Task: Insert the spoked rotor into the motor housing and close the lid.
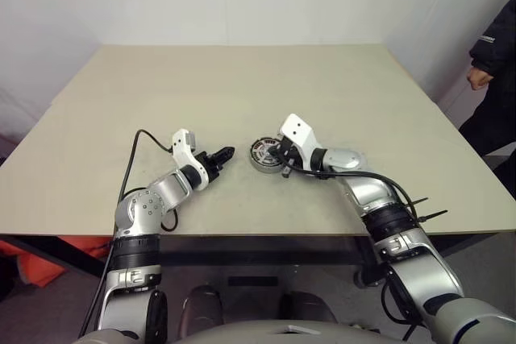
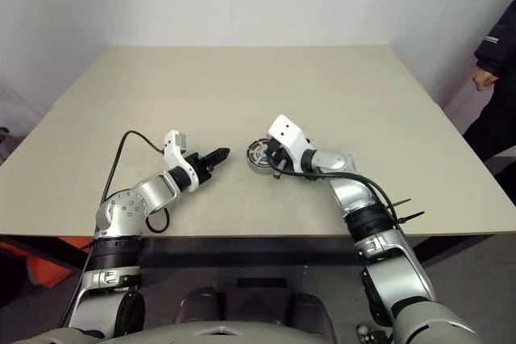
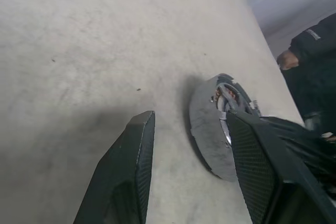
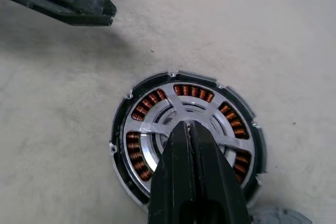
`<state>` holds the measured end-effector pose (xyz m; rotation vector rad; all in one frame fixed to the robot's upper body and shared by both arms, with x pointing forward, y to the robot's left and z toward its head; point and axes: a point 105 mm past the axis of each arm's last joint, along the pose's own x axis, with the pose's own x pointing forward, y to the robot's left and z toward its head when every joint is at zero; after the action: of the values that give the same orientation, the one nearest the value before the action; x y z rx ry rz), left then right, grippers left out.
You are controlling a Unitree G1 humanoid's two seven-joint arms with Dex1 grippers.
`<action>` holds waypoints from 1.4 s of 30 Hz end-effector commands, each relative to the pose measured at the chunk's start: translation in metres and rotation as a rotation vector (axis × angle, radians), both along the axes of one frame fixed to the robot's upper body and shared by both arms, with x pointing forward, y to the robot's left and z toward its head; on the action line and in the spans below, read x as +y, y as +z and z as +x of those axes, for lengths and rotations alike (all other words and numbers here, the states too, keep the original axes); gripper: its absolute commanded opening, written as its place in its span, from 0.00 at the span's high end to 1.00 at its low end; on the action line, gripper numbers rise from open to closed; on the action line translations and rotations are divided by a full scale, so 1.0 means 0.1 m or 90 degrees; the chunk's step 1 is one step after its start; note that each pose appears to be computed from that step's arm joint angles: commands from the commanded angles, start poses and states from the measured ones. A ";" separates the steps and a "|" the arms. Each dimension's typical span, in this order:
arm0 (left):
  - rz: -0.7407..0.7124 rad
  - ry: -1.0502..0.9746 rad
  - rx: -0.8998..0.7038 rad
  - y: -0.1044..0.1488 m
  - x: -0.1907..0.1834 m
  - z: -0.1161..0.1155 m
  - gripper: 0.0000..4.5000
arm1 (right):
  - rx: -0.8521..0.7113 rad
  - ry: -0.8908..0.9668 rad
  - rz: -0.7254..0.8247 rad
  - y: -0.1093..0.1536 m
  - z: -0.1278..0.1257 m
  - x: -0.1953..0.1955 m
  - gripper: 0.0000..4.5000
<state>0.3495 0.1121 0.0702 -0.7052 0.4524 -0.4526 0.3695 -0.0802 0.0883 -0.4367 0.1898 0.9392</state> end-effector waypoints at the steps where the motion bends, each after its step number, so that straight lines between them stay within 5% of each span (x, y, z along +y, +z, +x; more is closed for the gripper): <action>1: 0.064 -0.015 -0.065 0.09 -0.03 0.00 0.49 | -0.034 -0.022 0.061 0.33 0.01 -0.08 1.00; 6: 0.195 -0.045 -0.147 0.06 -0.04 0.00 0.49 | 0.067 -0.148 0.154 0.23 -0.06 -0.36 1.00; 12: 0.362 -0.136 -0.289 0.12 -0.16 0.00 0.49 | 0.233 -0.190 0.279 0.18 -0.43 -0.51 1.00; 15: 0.402 -0.185 -0.356 0.20 -0.27 0.01 0.48 | 0.276 -0.201 0.334 0.24 -0.50 -0.56 0.88; 23: 0.423 -0.243 -0.399 0.18 -0.40 0.03 0.48 | 0.428 -0.228 0.436 0.16 -0.70 -0.58 0.26; 33: 0.439 -0.260 -0.416 0.15 -0.41 -0.01 0.48 | 0.597 -0.389 0.540 -0.21 -0.61 -0.79 0.26; 42: 0.456 -0.267 -0.416 0.12 -0.38 -0.04 0.48 | 0.598 -0.430 0.589 -0.26 -0.47 -0.78 0.26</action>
<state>0.3449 0.0749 0.0687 0.2298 0.1690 -0.8181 0.3160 -0.1569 0.0582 0.9166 0.6923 0.4226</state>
